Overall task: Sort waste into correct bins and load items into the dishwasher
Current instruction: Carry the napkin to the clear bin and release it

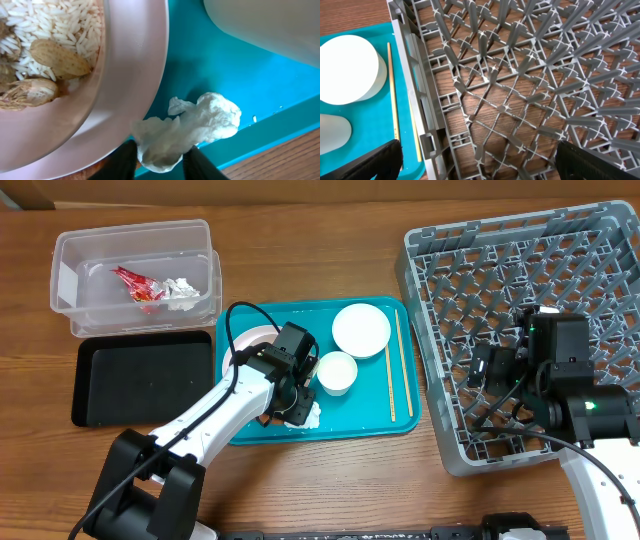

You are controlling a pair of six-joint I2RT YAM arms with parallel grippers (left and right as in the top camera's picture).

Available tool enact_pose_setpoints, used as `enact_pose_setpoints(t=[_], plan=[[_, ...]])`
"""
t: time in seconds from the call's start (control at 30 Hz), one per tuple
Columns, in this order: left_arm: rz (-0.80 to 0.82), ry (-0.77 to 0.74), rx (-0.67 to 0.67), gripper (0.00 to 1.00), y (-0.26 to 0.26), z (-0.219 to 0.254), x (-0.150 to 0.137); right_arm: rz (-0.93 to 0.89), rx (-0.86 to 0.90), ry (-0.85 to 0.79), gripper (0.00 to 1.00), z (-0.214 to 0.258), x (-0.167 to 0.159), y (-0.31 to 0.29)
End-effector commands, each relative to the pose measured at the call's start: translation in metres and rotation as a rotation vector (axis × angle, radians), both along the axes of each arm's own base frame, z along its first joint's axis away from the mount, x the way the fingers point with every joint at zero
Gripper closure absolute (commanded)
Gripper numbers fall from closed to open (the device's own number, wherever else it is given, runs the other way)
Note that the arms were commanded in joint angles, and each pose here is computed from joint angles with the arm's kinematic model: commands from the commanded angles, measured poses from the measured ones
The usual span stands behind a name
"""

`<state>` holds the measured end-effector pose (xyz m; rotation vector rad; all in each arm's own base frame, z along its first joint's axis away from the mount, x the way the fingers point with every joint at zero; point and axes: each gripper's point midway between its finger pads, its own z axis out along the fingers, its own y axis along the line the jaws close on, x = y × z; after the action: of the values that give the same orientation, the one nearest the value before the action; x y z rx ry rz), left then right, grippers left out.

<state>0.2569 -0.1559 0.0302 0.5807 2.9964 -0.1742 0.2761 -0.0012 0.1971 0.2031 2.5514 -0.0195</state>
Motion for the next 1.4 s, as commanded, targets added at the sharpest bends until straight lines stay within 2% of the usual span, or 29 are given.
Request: enact_pose_setpoints(t=[0.0, 0.07, 0.27, 0.4, 0.53, 0.73, 0.9, 1.13, 1.37], plan=[[-0.014, 0.001, 0.017, 0.71, 0.001, -0.003, -0.001, 0.0, 0.008, -0.041, 0.0, 0.014, 0.004, 0.001], [-0.014, -0.004, 0.017, 0.75, 0.001, -0.003, 0.0, 0.0, 0.008, -0.041, 0.0, 0.014, 0.004, 0.001], [-0.012, -0.013, 0.01, 0.96, -0.001, -0.003, 0.002, -0.001, 0.008, -0.041, 0.0, 0.014, 0.004, 0.001], [-0.007, -0.004, 0.002, 0.96, -0.002, 0.002, 0.001, 0.0, 0.008, -0.041, 0.0, 0.013, 0.004, 0.001], [-0.002, -0.028, -0.007, 0.96, -0.006, 0.037, 0.012, -0.001, 0.008, -0.038, 0.0, 0.013, 0.004, 0.001], [0.096, -0.27, 0.056, 0.96, 0.02, 0.123, 0.069, 0.0, 0.007, -0.039, 0.0, 0.013, 0.004, 0.001], [0.282, -0.453, 0.14, 0.96, 0.079, 0.17, 0.119, -0.001, 0.008, -0.04, 0.0, 0.013, 0.004, 0.001], [0.677, -0.618, 0.06, 0.96, 0.182, 0.188, 0.178, -0.001, 0.008, -0.045, 0.0, 0.014, 0.005, 0.001], [0.817, -0.699, 0.006, 0.96, 0.243, 0.167, 0.224, 0.0, 0.008, -0.045, 0.0, 0.014, 0.005, 0.001]])
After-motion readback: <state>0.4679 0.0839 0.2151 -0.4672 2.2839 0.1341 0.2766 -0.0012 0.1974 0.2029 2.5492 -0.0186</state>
